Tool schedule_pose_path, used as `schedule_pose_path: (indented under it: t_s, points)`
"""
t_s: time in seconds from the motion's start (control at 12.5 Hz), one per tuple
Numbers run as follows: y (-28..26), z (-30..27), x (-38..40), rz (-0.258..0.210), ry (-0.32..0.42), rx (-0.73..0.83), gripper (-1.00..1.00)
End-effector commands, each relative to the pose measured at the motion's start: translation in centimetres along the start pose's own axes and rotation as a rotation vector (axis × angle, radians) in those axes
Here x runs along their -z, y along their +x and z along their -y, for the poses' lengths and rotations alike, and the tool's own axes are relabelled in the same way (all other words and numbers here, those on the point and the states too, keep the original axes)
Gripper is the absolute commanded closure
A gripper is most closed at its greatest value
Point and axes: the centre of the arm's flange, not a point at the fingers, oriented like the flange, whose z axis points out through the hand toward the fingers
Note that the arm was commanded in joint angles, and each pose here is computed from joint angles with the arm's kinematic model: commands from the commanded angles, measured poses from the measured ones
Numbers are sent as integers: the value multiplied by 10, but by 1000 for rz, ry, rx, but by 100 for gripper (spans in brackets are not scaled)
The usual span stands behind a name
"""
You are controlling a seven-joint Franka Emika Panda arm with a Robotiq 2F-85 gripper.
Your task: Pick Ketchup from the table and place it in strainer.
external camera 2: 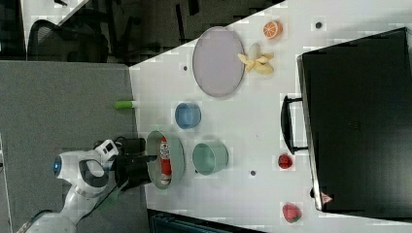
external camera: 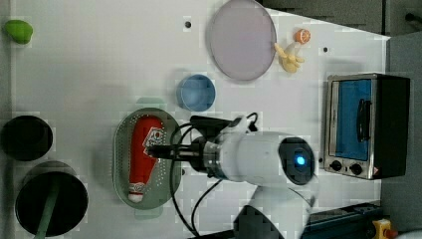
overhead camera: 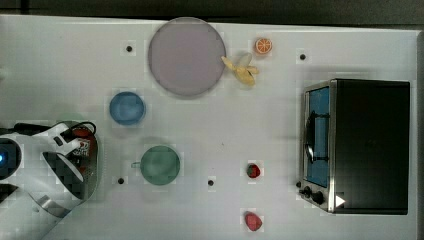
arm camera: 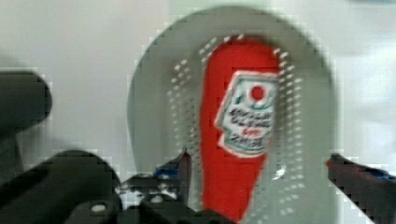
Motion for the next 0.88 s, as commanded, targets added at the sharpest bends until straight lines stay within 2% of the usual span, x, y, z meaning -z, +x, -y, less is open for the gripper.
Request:
schedule_pose_path:
  t_s: [0.08,0.32,0.64,0.72,0.8,0.88]
  points:
    - [29,-23,70,-112,-24,-119,-100]
    - [55,-76,133,-194,-109,-235,-100]
    - [83,-178,232,-291,-199,-467,-100]
    - [86,-204,253,-300,-200,-522,-100]
    - [88,-226,270,-290,-177,-589,-100]
    - [88,-247,283,-257,-135,-662,-100]
